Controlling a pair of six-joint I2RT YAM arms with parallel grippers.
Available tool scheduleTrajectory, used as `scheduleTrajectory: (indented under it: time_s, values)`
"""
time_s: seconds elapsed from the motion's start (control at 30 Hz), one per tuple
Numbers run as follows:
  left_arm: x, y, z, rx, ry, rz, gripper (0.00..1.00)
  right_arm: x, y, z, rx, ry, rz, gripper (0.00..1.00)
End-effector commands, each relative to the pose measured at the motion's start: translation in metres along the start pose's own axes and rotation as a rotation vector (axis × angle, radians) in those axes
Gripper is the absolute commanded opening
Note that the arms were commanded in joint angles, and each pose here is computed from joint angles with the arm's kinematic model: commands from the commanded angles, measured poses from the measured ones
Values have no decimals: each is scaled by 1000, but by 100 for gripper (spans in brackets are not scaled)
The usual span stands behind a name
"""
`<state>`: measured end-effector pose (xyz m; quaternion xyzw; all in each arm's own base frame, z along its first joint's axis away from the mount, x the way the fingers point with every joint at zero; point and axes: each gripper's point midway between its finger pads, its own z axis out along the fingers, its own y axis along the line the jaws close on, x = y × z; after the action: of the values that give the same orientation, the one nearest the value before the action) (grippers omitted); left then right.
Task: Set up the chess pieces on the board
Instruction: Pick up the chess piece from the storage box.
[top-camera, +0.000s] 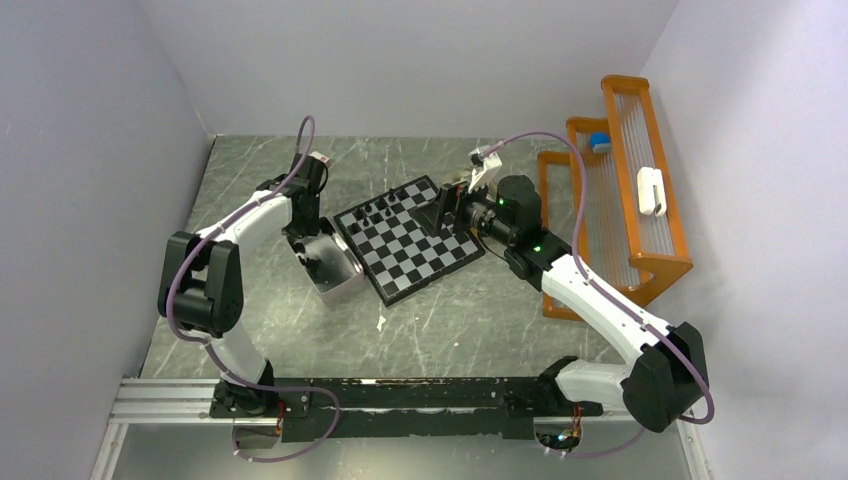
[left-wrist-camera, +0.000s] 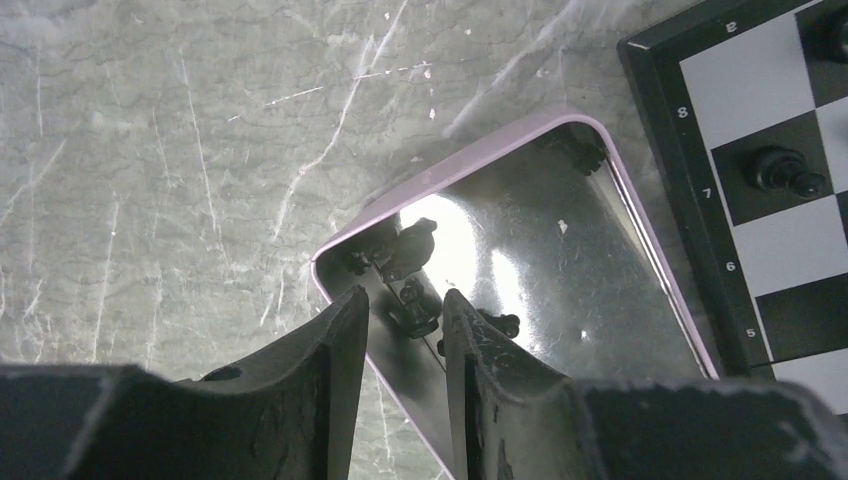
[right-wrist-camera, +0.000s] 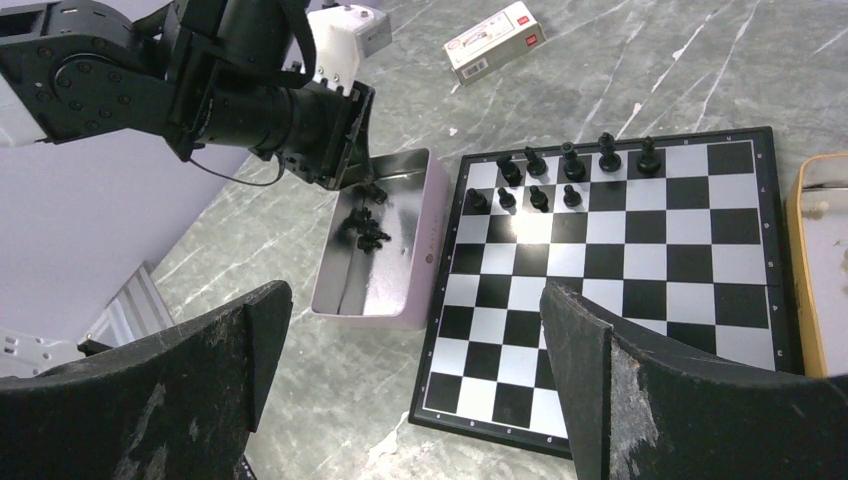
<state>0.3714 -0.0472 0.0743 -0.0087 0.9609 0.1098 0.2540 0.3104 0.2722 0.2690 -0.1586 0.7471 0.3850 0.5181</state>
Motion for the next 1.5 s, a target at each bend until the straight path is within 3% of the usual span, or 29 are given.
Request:
scheduleTrajectory:
  time_s: [0.0,0.93,1.13,1.27,1.37,1.47]
  values:
    - [-2,3,10,1,2,-13,38,-10,6,-3,-23,-37,-8,100]
    - [5,-15,29,85,53,15,36,-8,4,-2,-20,-41,-11,100]
    - [0,-26,22,158,32,12,37,-8,4,-2,-18,-43,-9,100]
    - [-11,-16,14,123,-14,23,38,-9,5,-2,-19,-44,-10,100]
    - [-16,-10,10,113,-39,89,43,-9,5,-2,-23,-44,-9,100]
    - [-17,-19,5,208,-88,305,43,-9,6,-3,-28,-44,-9,100]
